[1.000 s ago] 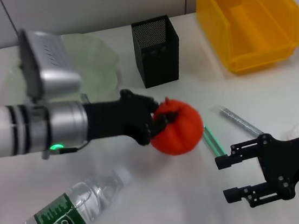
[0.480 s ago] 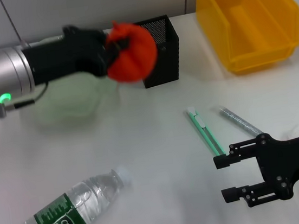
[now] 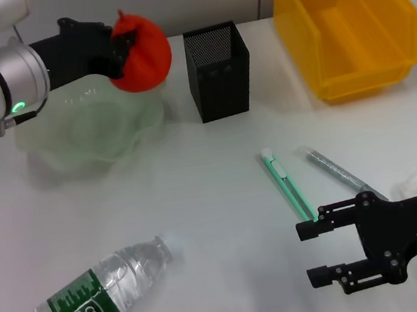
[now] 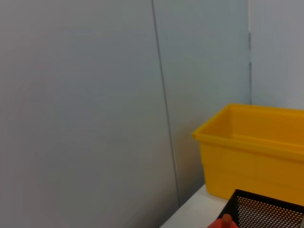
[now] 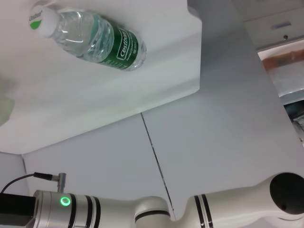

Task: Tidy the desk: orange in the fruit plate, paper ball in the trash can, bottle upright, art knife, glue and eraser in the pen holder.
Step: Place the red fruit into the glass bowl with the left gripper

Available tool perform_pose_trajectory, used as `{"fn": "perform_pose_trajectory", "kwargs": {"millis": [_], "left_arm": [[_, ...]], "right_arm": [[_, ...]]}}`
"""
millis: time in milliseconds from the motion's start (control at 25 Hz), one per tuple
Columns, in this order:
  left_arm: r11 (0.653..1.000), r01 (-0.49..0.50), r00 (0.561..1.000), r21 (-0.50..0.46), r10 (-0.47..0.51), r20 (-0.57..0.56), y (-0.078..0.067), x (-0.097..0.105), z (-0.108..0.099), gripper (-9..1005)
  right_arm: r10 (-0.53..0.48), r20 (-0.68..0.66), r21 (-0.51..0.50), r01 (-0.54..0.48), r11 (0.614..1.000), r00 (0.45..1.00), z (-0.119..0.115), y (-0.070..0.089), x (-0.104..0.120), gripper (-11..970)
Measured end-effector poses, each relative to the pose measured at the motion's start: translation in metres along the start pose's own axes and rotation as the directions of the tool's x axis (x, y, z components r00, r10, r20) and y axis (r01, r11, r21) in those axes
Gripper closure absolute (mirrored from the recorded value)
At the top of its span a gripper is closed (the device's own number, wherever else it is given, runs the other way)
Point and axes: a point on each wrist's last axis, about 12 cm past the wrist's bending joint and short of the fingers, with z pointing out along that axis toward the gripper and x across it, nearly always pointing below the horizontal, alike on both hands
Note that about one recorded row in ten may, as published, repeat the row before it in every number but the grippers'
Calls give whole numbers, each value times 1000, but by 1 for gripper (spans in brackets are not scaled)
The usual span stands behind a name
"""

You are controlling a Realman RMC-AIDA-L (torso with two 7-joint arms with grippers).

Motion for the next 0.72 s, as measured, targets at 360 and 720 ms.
{"fn": "perform_pose_trajectory", "kwargs": {"millis": [360,720], "left_arm": [[999,24,999,-29,-24,-21,5,18,-14,936],[999,34,999,-42,-35,-33,7,25,-17,869]], "right_arm": [[0,-3,12,0,1000,1000,0,-1,1,299],[-8,-12,11,8,1000,1000,3,-4,-1,299]]}}
